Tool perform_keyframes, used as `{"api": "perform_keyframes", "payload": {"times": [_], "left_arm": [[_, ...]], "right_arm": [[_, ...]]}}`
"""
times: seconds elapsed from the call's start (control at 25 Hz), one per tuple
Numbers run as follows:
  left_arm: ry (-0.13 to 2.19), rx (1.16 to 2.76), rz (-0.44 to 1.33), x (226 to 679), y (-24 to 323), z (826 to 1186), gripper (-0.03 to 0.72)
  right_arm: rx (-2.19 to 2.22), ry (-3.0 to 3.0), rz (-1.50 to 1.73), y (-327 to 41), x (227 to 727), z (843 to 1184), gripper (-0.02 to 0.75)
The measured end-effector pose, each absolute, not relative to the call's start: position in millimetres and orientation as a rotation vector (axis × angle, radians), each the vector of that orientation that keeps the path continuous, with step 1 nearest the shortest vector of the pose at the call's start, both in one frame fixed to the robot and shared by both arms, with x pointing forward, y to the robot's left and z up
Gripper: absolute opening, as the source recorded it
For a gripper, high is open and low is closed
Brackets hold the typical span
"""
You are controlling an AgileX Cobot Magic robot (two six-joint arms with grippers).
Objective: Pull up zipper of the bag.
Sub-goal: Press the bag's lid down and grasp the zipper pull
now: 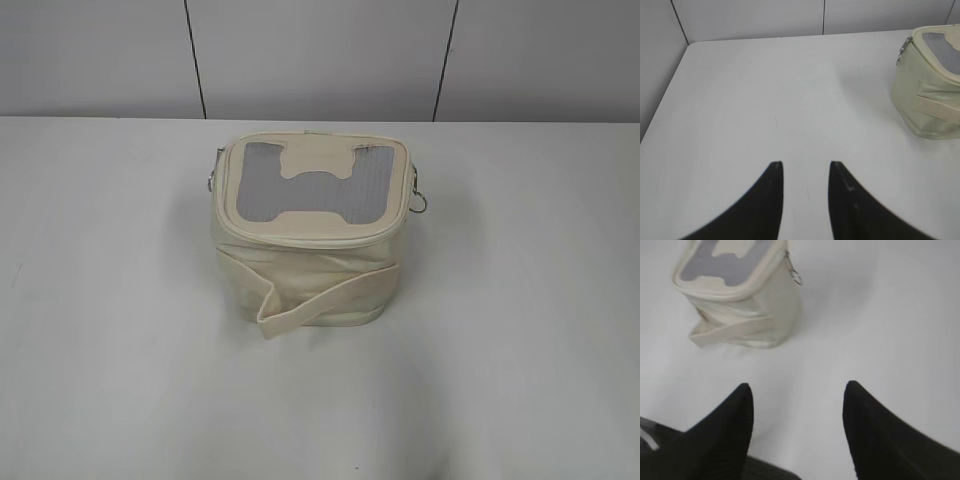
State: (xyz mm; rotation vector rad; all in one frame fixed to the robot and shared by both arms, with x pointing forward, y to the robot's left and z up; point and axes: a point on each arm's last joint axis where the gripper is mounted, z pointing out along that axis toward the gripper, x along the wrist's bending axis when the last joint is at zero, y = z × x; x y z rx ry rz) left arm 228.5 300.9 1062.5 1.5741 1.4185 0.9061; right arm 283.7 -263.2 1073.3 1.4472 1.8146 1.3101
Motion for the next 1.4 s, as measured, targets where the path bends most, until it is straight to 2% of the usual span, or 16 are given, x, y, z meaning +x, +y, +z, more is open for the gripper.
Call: {"api": "perform_keyframes", "payload": {"times": [0.16,0.48,0.56,0.72,0.88,1.0,1.28,1.4], "left_arm": [[1.408,1.581,0.898,229,301,1062,0.237],[1.404,1.583,0.897,229,301,1062,0.237],[1.405,1.583,0.898,229,301,1062,0.237],[1.405,1.584,0.900,229,301,1062,0.237],[1.405,1.584,0.900,229,301,1062,0.237],[1.405,1.584,0.900,229,301,1062,0.237],[1.405,1.583,0.901,229,301,1063,0.237],[1.396,1.617,0.908,236,300,1067,0.239]], "right_arm": [[1.438,1.892,1.418,-256,359,1082,0.453],[1.274,2.214,1.598,-237,545,1063,0.453],[1.218,2.316,1.647,-222,591,1051,0.453],[1.055,2.522,1.637,-170,652,1024,0.453],[0.939,2.693,1.559,-113,678,998,0.453],[0.888,2.748,1.548,-85,688,988,0.453],[0.848,2.815,1.440,-68,698,970,0.440],[0.804,2.845,1.372,-64,695,967,0.367]]}}
